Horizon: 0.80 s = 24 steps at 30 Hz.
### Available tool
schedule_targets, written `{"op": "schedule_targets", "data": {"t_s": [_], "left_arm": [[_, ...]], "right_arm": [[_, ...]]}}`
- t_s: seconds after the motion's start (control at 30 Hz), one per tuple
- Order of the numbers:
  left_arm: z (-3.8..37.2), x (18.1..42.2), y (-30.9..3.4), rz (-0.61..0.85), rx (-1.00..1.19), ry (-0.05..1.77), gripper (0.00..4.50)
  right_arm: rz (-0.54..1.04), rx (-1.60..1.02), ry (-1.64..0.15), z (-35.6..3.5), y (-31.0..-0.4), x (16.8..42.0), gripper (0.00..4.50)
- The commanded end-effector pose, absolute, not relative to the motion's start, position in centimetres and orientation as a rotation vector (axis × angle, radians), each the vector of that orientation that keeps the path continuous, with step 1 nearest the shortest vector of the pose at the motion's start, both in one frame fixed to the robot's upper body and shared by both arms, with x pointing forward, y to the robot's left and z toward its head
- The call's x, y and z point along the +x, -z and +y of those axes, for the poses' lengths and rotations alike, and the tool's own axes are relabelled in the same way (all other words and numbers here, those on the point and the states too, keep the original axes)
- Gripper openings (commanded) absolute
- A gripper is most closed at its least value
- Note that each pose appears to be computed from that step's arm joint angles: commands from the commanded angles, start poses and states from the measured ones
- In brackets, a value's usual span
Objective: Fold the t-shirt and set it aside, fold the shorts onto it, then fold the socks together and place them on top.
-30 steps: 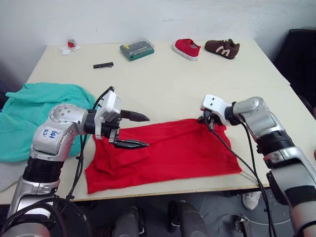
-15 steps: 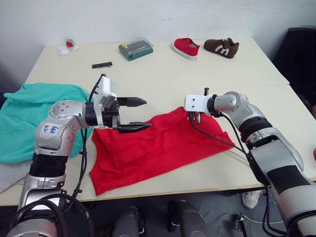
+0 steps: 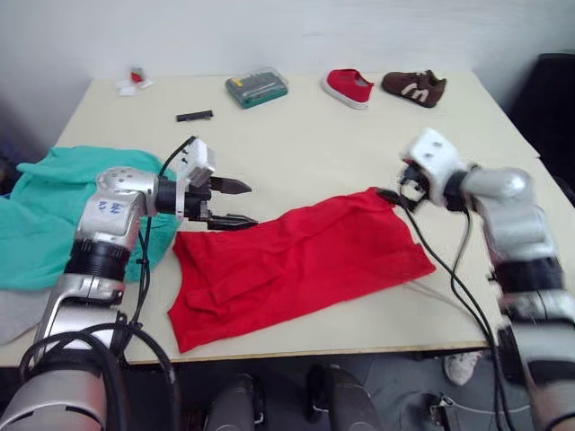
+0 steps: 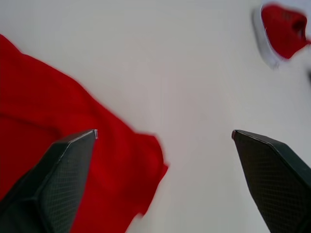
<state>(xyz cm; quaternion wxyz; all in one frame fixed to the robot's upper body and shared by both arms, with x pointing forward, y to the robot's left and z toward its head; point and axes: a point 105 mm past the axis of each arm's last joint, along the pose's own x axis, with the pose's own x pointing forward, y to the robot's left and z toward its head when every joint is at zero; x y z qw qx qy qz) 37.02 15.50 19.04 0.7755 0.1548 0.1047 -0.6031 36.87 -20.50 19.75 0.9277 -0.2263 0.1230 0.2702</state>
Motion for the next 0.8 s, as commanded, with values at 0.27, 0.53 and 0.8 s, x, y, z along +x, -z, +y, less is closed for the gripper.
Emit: {"op": "schedule_targets", "data": {"t_s": [0.27,0.53,0.8], "left_arm": [[15.3,39.1,-17.1,0.382,0.433,1.329,4.50],[15.1,39.4,-15.4,0.453,0.507,1.311,4.31],[15.6,39.7,-14.2,0.506,0.530,1.263,1.94]], "right_arm": [[0.448,0.088,-0.273,-21.8,-14.1,23.8,4.48],[0.498,0.351,-0.188,-19.8,-10.2,23.5,4.50],[0.530,0.475,-0.163,-19.1,-9.4,26.2,4.50]]}}
